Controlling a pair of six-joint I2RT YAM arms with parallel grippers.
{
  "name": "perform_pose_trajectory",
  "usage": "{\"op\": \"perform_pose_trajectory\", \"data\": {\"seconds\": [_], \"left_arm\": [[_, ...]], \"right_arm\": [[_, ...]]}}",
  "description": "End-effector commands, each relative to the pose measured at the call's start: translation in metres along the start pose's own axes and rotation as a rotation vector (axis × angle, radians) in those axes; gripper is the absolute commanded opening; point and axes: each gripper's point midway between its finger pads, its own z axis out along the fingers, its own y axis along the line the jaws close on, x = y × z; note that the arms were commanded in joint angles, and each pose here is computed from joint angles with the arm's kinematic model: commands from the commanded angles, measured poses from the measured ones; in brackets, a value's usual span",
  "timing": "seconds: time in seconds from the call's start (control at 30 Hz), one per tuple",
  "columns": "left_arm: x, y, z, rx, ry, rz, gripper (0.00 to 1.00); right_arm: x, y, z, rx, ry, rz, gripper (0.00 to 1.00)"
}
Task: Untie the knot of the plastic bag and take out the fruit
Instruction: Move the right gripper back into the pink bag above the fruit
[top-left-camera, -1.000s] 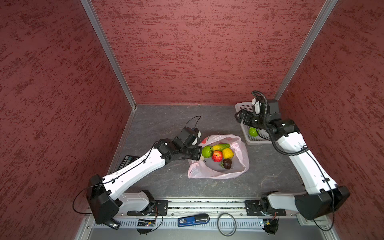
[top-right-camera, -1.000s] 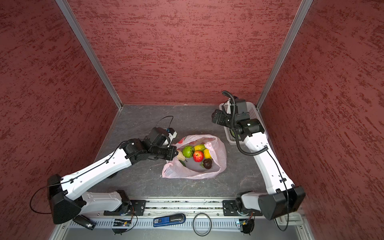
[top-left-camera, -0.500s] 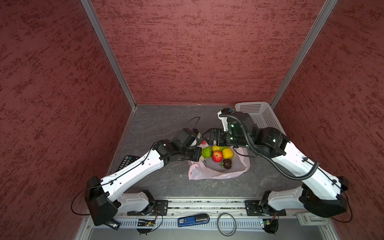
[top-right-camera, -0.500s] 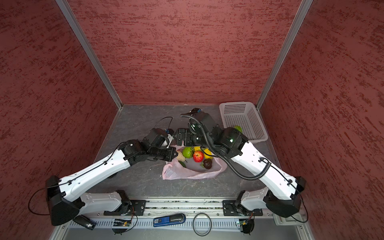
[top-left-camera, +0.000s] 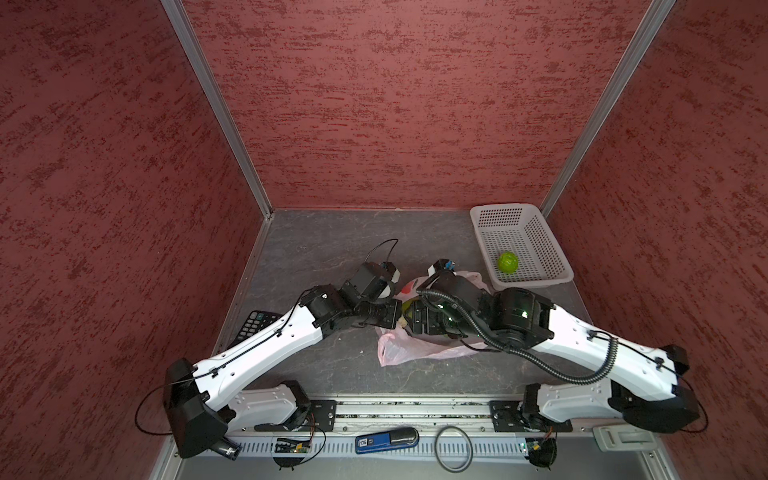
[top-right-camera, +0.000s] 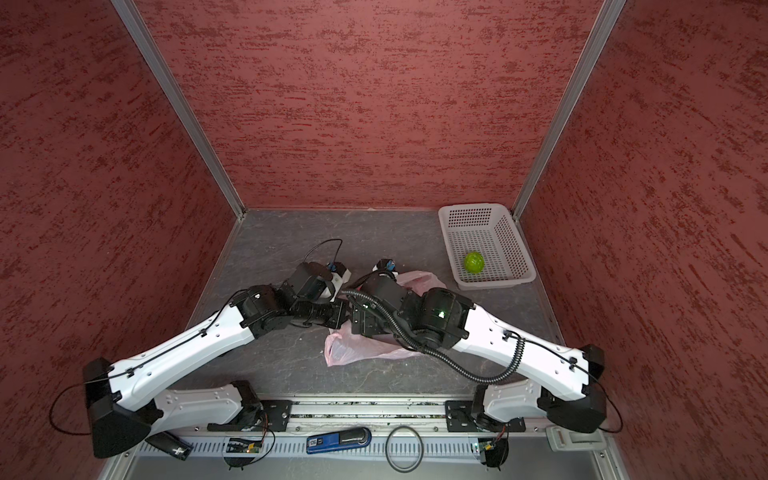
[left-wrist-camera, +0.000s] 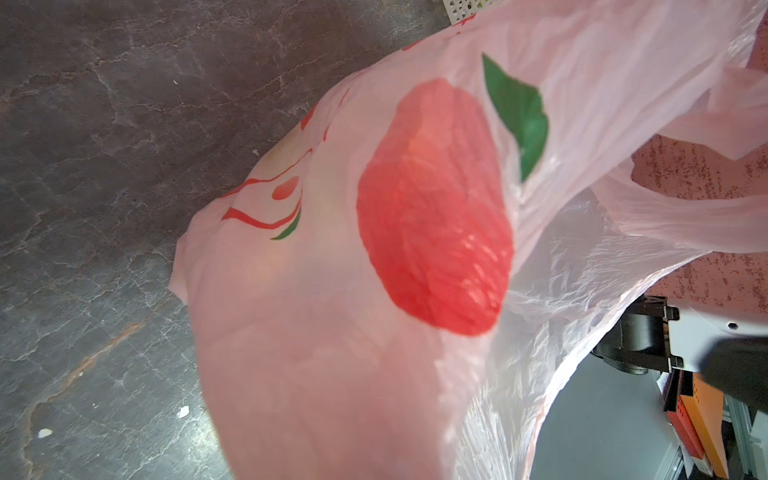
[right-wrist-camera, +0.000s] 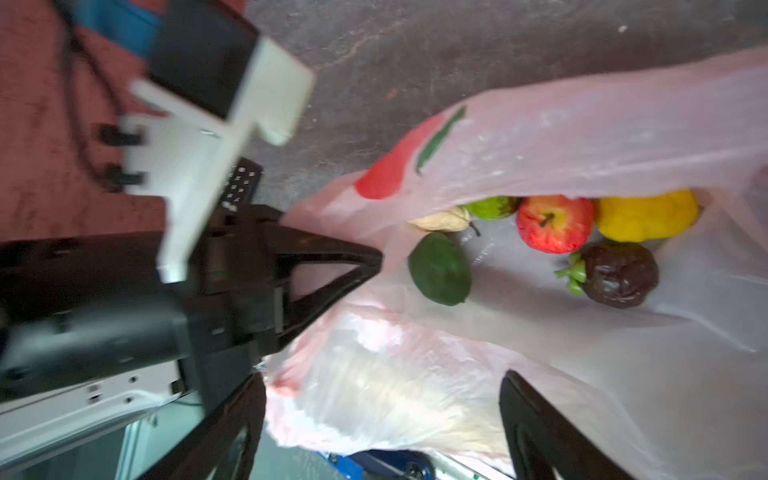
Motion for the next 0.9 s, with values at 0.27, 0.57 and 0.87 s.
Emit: {"op": "perform_pose_trajectory", "data": {"seconds": [0.27,0.57,0.87], "left_arm": [[0.001,-0.010,-0.004,0.024,-0.025,0.004,0.00],[-0.010,-0.027,0.003,0.058,-0.046,0.016,0.00],[0.015,-0.036,0.016,0.067,0.027,0.041,0.00]], "right_arm": [[0.027,-0.047,0.034,0.140,0.007,-0.064,0.84],[0.060,-0.078,0.066,0.165,0.098,-0.045,0.85],[0.050,-0.101,0.083,0.157,0.110,0.045,0.85]]}}
